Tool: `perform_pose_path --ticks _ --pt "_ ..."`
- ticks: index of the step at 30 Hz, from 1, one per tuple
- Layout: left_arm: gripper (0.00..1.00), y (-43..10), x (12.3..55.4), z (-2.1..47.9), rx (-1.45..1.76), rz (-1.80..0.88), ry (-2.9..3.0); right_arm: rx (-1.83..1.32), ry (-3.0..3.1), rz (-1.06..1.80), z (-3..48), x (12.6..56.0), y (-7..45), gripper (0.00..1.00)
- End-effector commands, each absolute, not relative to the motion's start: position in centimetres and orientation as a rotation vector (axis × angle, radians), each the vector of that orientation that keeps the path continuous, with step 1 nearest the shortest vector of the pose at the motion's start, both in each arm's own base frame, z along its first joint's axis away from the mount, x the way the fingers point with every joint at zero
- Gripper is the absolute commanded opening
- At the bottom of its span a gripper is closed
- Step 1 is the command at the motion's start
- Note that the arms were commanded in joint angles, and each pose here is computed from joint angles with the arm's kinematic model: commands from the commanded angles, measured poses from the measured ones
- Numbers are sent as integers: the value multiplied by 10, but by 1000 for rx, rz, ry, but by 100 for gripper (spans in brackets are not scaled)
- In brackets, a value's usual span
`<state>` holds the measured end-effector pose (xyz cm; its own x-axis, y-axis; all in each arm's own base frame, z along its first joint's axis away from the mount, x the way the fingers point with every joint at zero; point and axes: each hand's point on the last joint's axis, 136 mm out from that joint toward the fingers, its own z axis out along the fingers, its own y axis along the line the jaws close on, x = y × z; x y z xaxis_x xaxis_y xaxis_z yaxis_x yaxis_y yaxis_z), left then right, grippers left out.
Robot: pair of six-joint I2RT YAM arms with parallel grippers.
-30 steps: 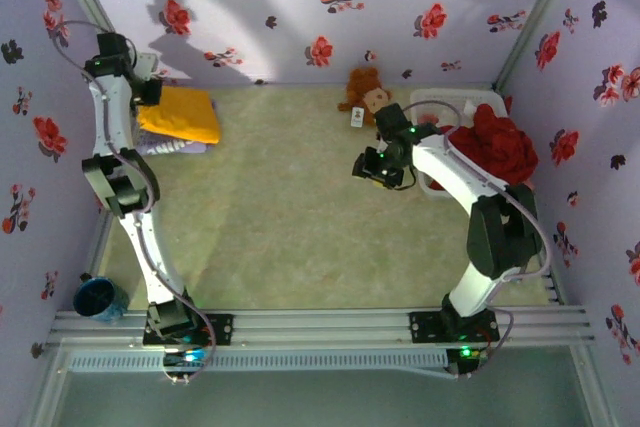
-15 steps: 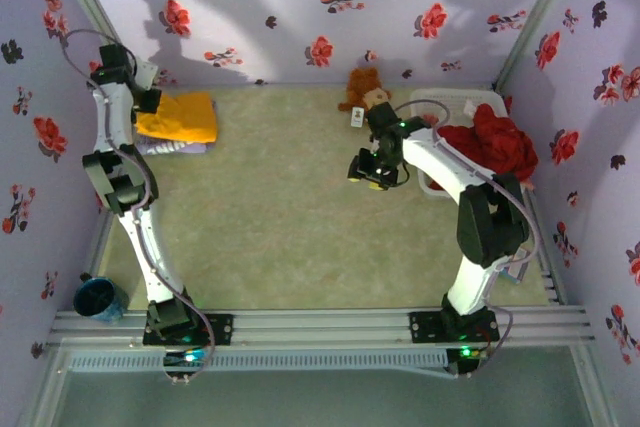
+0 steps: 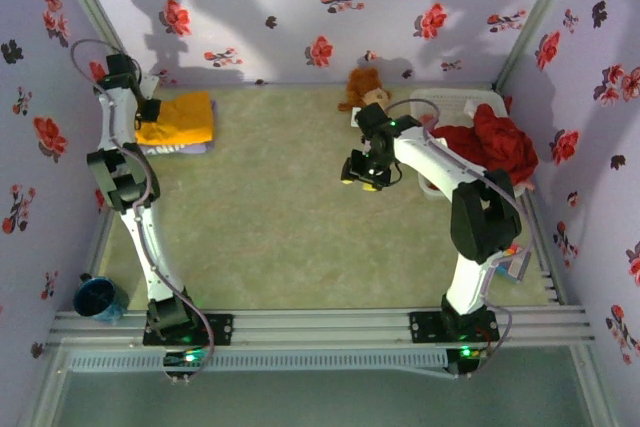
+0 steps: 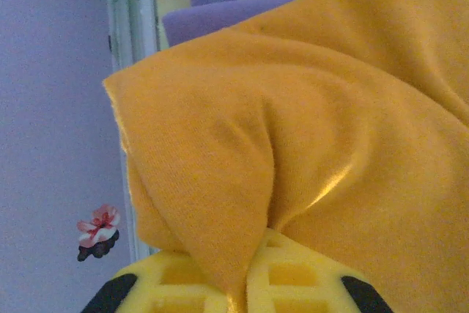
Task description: Fold and stack the t-shirts
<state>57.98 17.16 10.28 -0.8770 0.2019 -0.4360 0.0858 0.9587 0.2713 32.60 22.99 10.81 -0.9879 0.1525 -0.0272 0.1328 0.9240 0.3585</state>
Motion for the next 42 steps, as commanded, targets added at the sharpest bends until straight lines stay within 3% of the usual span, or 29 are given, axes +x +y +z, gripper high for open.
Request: perform_pose_path --ticks 1,3,5,10,16,22,32,42 --pt "12 189 593 97 105 417 2598 222 3035 552 114 325 231 51" --pt "20 189 592 92 87 414 2615 217 3036 553 114 325 232 51" --pt "50 197 591 91 32 460 2614 218 3035 554 114 326 232 51" --pt "70 200 587 90 -10 479 2624 214 3029 561 116 327 233 51" --pt "77 204 588 136 -169 549 2529 210 3016 573 120 328 234 51" --pt "78 159 599 166 -155 330 2472 212 3006 567 121 327 231 51" --pt "74 109 621 147 -188 -85 2429 217 3006 566 120 329 232 51" --pt "73 172 620 95 -613 -317 2380 210 3022 547 115 327 229 51"
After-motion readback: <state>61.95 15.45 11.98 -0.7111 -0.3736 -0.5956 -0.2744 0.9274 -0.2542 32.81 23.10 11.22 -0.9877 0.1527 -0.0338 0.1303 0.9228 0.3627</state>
